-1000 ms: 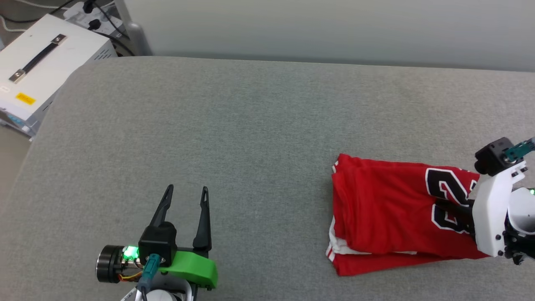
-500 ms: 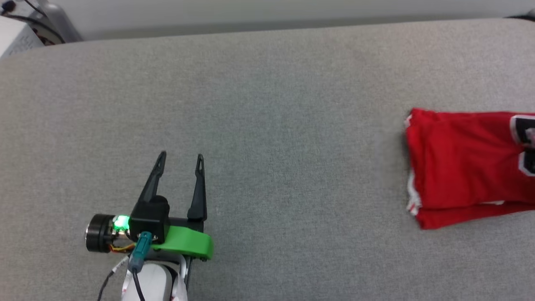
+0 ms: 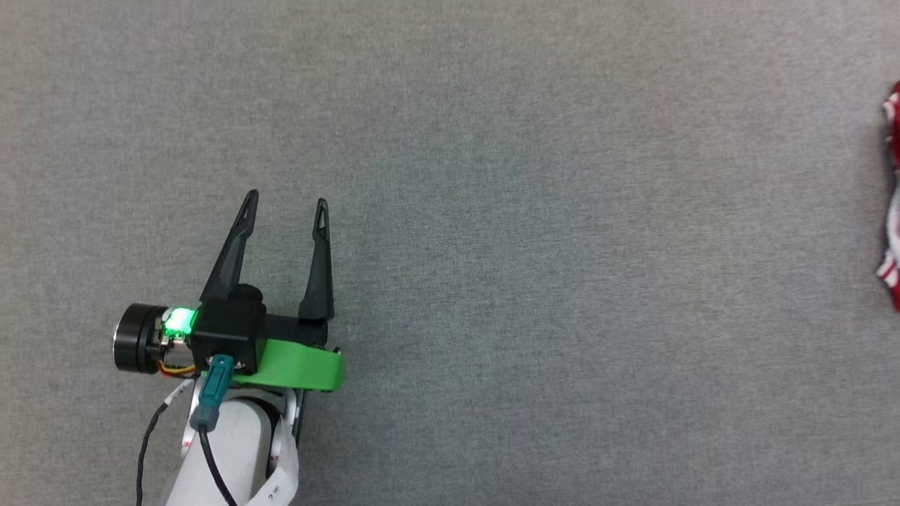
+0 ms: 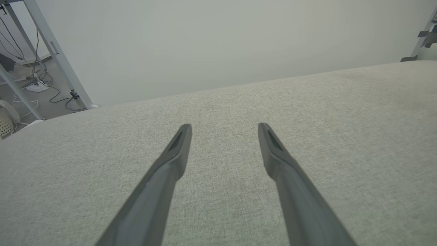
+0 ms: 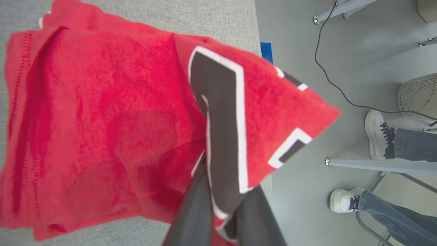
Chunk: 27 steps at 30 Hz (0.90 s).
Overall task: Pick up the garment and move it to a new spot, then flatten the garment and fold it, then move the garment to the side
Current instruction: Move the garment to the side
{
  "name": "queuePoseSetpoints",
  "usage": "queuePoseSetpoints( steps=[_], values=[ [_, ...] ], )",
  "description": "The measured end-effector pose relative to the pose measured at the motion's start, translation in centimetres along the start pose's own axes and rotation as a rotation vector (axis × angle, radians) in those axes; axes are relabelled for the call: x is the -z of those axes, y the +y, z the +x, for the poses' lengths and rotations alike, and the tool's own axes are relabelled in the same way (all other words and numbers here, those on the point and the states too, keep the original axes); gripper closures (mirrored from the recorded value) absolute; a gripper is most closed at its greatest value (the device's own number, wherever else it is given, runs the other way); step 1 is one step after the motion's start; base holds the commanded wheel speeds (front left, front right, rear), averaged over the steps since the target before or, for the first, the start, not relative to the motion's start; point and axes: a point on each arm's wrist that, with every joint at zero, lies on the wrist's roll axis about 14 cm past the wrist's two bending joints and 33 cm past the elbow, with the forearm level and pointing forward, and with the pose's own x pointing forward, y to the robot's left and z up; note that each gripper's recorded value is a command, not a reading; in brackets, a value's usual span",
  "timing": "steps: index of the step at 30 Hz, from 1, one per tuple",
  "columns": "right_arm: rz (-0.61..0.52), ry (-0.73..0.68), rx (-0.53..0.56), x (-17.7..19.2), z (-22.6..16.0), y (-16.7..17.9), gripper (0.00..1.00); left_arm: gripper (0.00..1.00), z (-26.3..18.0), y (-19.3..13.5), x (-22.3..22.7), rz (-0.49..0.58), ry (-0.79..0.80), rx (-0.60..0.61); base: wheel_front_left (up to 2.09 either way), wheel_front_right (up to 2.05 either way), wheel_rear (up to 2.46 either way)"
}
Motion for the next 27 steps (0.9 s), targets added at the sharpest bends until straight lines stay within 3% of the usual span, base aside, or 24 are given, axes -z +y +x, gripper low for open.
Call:
queuePoseSetpoints(
  steps=[5,11,12,13,19,27],
  values=[
    [0.018,-0.015,0.072,-0.8,2.1,-1.4,1.00,0.00,0.5,0.3,1.5,0.004,0.026,0.000,0.00,0.00,0.00],
    [0.021,0.009,0.083,-0.3,4.3,-0.4,1.00,0.00,0.4,1.1,2.3,0.013,0.046,-0.015,0.00,0.00,0.00],
    [0.020,0.010,0.085,-0.2,4.4,-0.3,0.55,0.00,0.3,1.1,2.3,0.015,0.045,-0.016,0.00,0.00,0.00],
    [0.024,0.000,0.088,-0.4,4.4,-0.3,0.00,0.00,0.3,1.2,2.1,0.016,0.043,-0.017,0.00,0.00,0.00],
    [0.035,-0.145,0.105,-2.5,3.0,-0.9,0.00,0.00,0.0,1.1,0.7,0.024,0.017,-0.023,0.00,0.00,0.00],
    [0.030,-0.634,0.049,-10.5,-3.0,1.0,0.00,0.00,-2.6,0.7,-1.5,0.011,-0.002,-0.049,0.00,0.00,0.00]
  ],
)
